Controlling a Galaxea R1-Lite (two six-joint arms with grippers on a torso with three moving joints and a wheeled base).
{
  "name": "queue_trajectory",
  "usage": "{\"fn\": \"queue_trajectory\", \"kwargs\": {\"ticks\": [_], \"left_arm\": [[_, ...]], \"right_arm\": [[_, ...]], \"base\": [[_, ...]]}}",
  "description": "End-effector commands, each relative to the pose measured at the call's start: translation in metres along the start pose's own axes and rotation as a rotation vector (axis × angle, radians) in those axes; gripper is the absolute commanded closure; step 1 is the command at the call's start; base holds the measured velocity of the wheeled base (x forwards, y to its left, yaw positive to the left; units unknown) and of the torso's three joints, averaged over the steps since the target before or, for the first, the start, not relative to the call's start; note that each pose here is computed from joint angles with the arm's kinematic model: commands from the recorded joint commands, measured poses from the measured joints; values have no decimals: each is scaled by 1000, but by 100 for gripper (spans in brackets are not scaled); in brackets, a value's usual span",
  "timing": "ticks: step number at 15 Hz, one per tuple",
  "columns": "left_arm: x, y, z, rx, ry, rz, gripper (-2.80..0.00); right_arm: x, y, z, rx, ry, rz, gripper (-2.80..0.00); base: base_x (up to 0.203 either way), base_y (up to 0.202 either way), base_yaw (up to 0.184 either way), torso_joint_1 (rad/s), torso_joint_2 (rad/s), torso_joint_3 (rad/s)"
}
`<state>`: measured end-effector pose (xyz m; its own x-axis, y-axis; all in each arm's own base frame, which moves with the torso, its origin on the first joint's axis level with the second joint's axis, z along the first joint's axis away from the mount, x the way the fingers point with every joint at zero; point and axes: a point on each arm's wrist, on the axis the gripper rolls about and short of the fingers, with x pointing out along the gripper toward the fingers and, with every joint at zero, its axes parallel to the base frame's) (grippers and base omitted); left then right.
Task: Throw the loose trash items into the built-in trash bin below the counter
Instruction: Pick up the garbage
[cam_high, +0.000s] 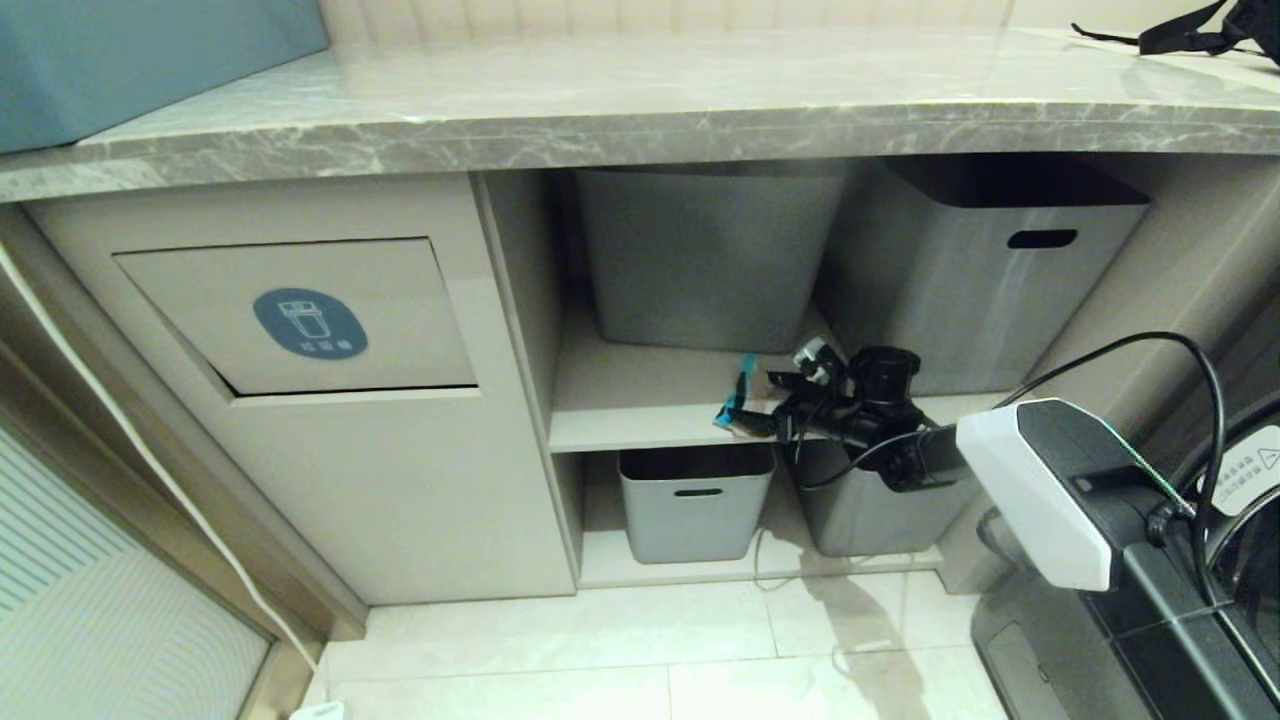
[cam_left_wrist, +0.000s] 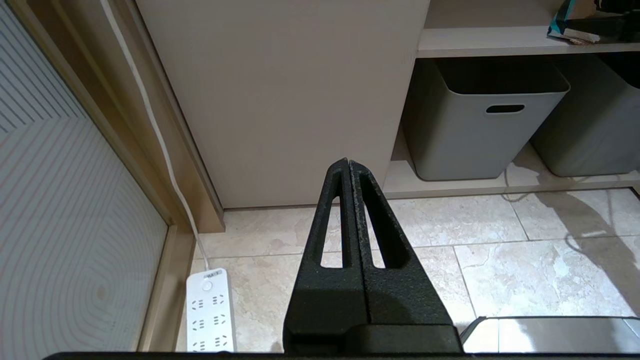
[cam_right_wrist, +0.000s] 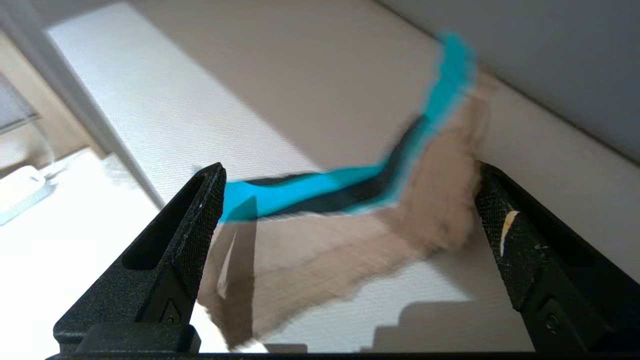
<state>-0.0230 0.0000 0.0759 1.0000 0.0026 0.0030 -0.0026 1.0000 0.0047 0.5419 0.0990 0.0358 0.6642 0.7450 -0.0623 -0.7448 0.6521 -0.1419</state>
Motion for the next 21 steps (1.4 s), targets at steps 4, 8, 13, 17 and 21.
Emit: {"fn": "queue_trajectory", "kwargs": {"ticks": [4,8,13,17,21], "left_arm": [[0,0,0,0,-2,1,0],[0,0,0,0,-2,1,0],[0,0,0,0,-2,1,0],[0,0,0,0,-2,1,0],[0,0,0,0,-2,1,0]], "right_arm": [[6,7,-3,1,2,23,-280],[9,12,0,0,0,35,-280],[9,14,2,15,22,40,0],[8,13,5,11,19,35,0],[6,13,8,13,21,27,0]], "base": [[0,0,0,0,0,0],[0,0,0,0,0,0],[0,0,0,0,0,0],[0,0,0,0,0,0],[0,0,0,0,0,0]]}}
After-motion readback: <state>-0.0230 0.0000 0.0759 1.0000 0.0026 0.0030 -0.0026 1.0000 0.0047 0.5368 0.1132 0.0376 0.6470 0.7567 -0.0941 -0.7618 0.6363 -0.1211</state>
